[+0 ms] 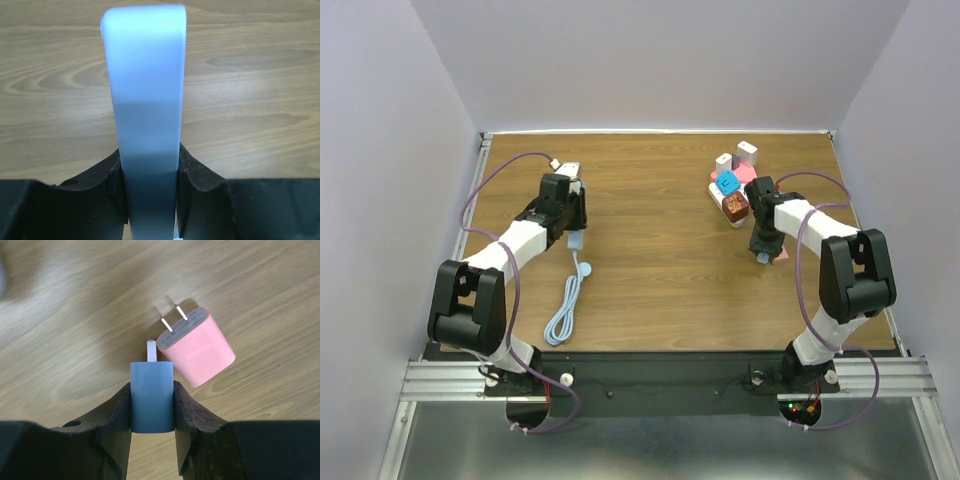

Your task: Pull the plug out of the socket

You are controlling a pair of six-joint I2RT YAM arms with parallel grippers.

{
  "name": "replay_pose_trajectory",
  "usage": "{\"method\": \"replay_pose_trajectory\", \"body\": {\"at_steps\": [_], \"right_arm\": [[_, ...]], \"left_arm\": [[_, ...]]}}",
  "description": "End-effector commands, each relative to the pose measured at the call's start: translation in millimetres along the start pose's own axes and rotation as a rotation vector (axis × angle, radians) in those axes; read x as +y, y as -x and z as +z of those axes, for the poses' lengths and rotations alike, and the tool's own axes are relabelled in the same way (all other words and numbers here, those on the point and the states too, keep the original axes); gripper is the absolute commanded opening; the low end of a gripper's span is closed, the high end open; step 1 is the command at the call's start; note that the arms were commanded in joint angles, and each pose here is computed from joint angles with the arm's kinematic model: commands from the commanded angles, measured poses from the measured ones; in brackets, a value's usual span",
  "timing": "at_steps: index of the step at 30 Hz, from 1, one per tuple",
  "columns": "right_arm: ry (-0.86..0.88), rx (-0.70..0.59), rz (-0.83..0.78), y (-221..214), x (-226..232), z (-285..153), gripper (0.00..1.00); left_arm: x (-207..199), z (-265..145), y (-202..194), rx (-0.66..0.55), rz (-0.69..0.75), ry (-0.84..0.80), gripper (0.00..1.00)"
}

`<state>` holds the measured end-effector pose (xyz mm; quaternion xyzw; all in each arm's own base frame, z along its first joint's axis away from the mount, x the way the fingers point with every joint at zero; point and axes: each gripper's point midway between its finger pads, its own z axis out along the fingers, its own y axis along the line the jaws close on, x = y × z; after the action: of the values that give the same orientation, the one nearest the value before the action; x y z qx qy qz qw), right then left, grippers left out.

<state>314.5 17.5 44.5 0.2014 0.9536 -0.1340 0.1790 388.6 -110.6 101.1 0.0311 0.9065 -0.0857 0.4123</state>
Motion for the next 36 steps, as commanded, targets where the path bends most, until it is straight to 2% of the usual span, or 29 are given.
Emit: {"method": "replay_pose_trajectory", "body": {"at_steps": [1, 10, 13, 15, 17, 18, 19, 20, 23, 26, 27, 29, 30, 34, 35, 36], "right_arm": [[-0.105, -0.029, 0.047, 15, -17, 6, 0.0], [-0.208, -0.084, 0.187, 47, -48, 14, 0.0], [-0.19, -0.101, 0.203, 60, -43, 12, 0.06], [-0.125, -0.089, 0.188, 66, -30, 10, 0.2], [-0.077, -0.075, 0.181, 68, -21, 10, 0.37], [-0.054, -0.075, 0.162, 70, -17, 8, 0.44], [-0.03, -0.085, 0.161, 75, -13, 4, 0.51], [-0.019, -0.086, 0.159, 76, -12, 2, 0.62], [-0.007, -0.108, 0.148, 83, -12, -5, 0.7], [-0.006, -0.125, 0.145, 86, -15, -11, 0.73], [-0.012, -0.128, 0.146, 86, -16, -11, 0.73], [-0.017, -0.135, 0.148, 87, -18, -13, 0.74], [-0.011, -0.145, 0.155, 90, -18, -16, 0.75], [0.063, -0.179, 0.167, 101, -12, -40, 0.77], [0.076, -0.191, 0.169, 104, -13, -47, 0.79], [0.092, -0.214, 0.172, 111, -13, -56, 0.82]], "left_arm": [[34, -6, 25, -0.077, -0.06, 0.103, 0.0], [100, 20, 52, -0.081, -0.122, 0.281, 0.0], [127, 34, 64, -0.093, -0.16, 0.343, 0.0], [144, 40, 85, -0.124, -0.155, 0.384, 0.0], [152, 59, 80, -0.08, -0.149, 0.401, 0.0], [150, 63, 97, -0.112, -0.156, 0.39, 0.0], [169, 69, 84, -0.068, -0.185, 0.417, 0.0], [171, 73, 87, -0.07, -0.192, 0.414, 0.0], [181, 87, 97, -0.077, -0.198, 0.427, 0.0], [189, 101, 87, -0.037, -0.207, 0.43, 0.04], [191, 102, 91, -0.042, -0.211, 0.432, 0.07], [199, 107, 85, -0.022, -0.225, 0.443, 0.29], [202, 106, 85, -0.019, -0.235, 0.453, 0.48], [211, 92, 91, -0.047, -0.272, 0.488, 0.67], [211, 88, 93, -0.056, -0.283, 0.487, 0.68], [209, 83, 91, -0.055, -0.283, 0.484, 0.74]]}}
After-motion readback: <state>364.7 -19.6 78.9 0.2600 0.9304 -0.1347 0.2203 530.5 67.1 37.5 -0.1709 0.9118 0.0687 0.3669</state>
